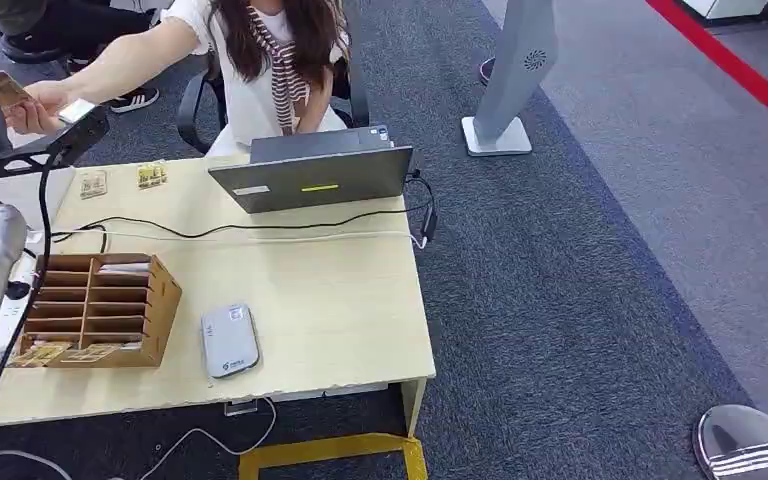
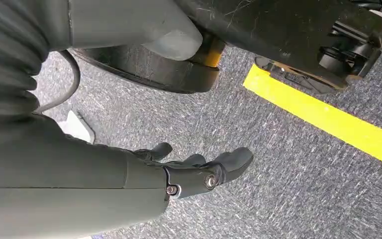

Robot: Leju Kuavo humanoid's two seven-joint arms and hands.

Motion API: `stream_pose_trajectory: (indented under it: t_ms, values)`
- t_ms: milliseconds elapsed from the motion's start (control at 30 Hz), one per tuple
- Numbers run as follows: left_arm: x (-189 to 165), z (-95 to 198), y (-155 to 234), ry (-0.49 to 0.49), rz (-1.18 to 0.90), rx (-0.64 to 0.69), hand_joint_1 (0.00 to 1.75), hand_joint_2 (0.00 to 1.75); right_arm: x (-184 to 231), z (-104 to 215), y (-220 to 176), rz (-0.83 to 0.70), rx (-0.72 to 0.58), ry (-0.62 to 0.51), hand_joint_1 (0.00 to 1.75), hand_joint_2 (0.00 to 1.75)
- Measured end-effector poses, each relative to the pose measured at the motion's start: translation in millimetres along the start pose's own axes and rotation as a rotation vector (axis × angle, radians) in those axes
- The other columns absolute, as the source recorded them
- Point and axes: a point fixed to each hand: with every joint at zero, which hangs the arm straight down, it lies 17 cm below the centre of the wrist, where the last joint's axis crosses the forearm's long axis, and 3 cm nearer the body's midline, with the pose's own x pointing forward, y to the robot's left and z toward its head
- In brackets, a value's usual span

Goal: Pass the card to the sensor for recognition and then transmit it.

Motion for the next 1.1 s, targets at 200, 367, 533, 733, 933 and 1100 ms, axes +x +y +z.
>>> stream_pose_trajectory:
  t_ms: [200, 367, 533, 733, 933, 1100]
  values:
    - [-6.9, -0.1, 0.4, 0.019, -0.001, 0.023, 0.0, 1.75, 0.0, 0.0, 0.0, 0.0, 0.0, 0.0, 0.0, 1.75]
    - [-9.9, -0.2, 0.2, 0.023, -0.004, 0.029, 0.0, 1.75, 0.0, 0.0, -0.1, 0.0, 0.0, 0.0, 0.0, 1.75]
    - [-4.3, 1.7, 0.1, -0.006, 0.009, 0.046, 0.0, 1.75, 0.0, 0.0, -0.1, -0.001, -0.001, 0.0, 0.0, 1.75]
    - [49.6, 47.1, -8.3, -0.182, 0.2, 0.11, 0.0, 1.75, -0.3, 0.0, 0.2, -0.043, -0.003, 0.008, 0.0, 1.75]
    - [90.9, 130.0, -22.4, -0.285, 0.318, 0.134, 0.0, 1.75, -1.0, 0.1, 1.0, -0.081, -0.009, 0.012, 0.0, 1.75]
    - [111.0, 225.3, -23.8, -0.391, 0.401, 0.211, 0.0, 1.75, -2.3, 0.3, 2.6, -0.14, -0.017, 0.004, 0.0, 1.75]
